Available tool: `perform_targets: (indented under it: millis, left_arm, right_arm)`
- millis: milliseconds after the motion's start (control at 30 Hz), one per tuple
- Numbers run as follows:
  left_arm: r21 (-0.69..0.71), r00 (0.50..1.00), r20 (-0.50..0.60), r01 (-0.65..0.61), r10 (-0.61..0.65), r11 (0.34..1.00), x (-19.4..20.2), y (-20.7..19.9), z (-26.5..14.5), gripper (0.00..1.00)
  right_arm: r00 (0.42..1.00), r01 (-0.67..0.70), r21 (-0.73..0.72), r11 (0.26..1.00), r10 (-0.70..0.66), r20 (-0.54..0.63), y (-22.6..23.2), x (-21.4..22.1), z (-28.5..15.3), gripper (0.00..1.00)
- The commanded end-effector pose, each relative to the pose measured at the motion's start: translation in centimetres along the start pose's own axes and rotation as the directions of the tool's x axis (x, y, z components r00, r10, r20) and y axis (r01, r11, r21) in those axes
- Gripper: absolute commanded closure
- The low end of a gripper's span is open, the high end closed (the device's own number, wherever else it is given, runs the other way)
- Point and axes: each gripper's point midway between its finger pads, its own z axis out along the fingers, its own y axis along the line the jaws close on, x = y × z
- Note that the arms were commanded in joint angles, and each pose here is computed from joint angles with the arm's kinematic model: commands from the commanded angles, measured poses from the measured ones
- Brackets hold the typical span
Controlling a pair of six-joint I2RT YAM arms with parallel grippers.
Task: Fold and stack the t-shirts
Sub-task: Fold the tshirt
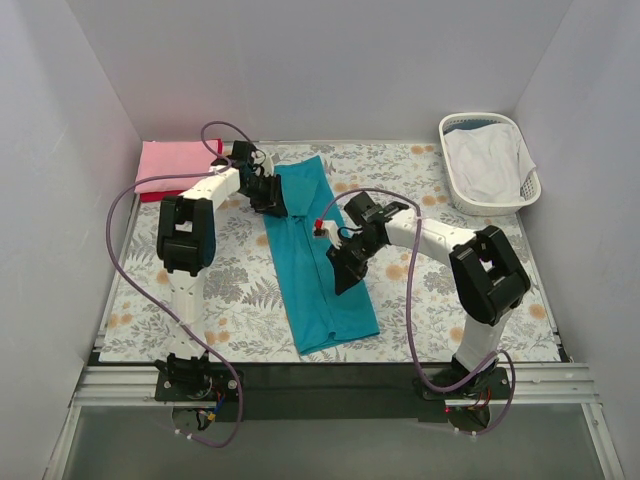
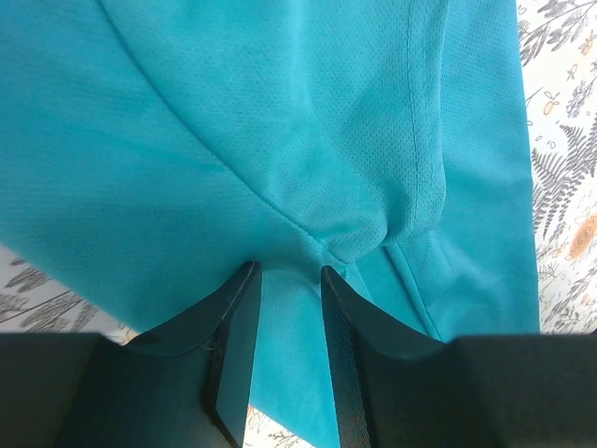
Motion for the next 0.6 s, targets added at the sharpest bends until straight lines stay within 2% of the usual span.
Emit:
perform_targets:
  millis: [0,167,233,400,567]
  left_arm:
    - [-0.007,0.994,0.103,-0.036,0.036,0.999,-2.9,-1.7,-4.0,0.69]
    - [-0.012,0.992,0.127,-0.022,0.023,1.0,-3.6,-1.4,-3.6,0.67]
    - [-0.001,0.989,0.142,-0.028,0.028,1.0,-3.8,-1.6,-3.6,0.67]
    - [-0.031,0.99,0.141,-0.013,0.017,0.999,-3.7,-0.6,-3.0,0.67]
    - [-0.041,0.991,0.131,-0.004,0.009,0.999,-3.3,0.2,-2.5,0.66]
  right_arm:
    - [0.996,0.008,-0.055,0.998,-0.004,0.085,2.6,-3.6,-1.0,0.79]
    - [0.994,-0.08,-0.006,0.997,0.08,0.07,-0.3,-5.8,0.5,0.83]
    - [0.988,-0.116,0.024,0.993,0.113,0.103,-1.9,-7.4,1.1,0.85]
    - [0.967,-0.114,0.114,0.987,0.083,0.243,-5.5,-13.5,0.8,0.85]
    - [0.952,-0.178,0.115,0.977,0.141,0.273,-8.3,-15.4,2.1,0.85]
